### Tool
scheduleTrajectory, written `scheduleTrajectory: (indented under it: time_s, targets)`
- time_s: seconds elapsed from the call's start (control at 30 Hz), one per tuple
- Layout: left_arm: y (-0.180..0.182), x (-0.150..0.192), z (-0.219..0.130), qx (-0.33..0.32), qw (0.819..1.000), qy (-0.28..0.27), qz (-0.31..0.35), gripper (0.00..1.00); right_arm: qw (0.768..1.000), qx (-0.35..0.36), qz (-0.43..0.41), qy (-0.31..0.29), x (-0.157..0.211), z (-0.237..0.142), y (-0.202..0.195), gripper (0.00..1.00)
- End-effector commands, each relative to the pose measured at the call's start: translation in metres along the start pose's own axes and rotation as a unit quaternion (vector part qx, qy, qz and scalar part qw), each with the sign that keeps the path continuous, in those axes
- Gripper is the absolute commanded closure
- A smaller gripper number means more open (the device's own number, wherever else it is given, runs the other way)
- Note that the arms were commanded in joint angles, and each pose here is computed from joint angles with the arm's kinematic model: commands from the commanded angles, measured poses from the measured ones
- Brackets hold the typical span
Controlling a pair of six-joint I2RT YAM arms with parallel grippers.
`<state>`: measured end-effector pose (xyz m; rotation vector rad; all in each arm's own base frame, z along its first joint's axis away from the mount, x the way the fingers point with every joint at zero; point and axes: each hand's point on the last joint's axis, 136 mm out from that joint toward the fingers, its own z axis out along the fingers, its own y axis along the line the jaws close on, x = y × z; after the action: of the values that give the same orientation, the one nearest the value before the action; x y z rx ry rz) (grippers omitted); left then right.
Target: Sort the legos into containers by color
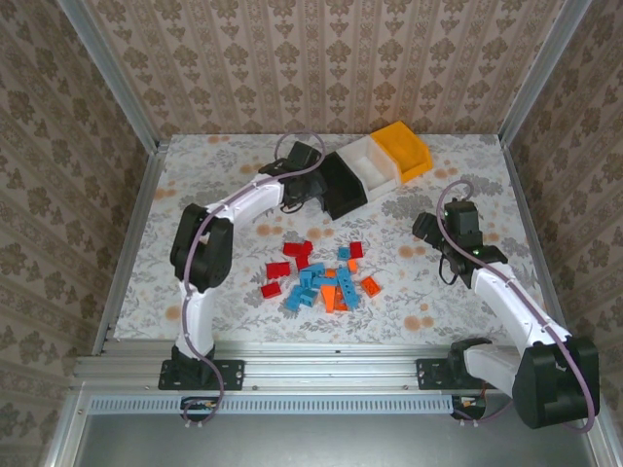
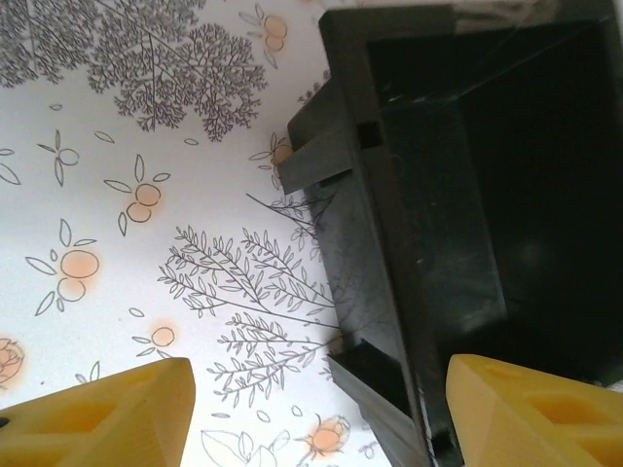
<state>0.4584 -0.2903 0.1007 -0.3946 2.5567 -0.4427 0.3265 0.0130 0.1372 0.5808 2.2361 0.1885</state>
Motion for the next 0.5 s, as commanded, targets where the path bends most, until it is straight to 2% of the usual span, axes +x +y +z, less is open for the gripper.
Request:
scheduleTrajectory:
  time_s: [0.0, 0.13, 0.3, 0.47]
  targets:
    - [-0.007, -0.002, 0.004, -0.01, 1.0, 0.0, -0.002, 0.3, 1.0, -0.01, 0.009, -0.008, 0.0, -0.002, 0.003, 0.17]
    - [-0.013, -0.002, 0.013, -0.003, 1.0, -0.004, 0.016, 0.31, 1.0, -0.013, 0.009, -0.006, 0.001, 0.0, 0.004, 0.18]
    - [-0.007, -0.001, 0.02, -0.018, 0.999, -0.006, 0.026, 0.37, 1.0, -0.014, 0.009, -0.003, 0.003, 0.002, 0.004, 0.2]
    - [-0.021, 0.001, 0.01, 0.015, 0.999, -0.012, 0.043, 0.35, 1.0, -0.013, 0.007, -0.001, 0.004, 0.004, 0.004, 0.2]
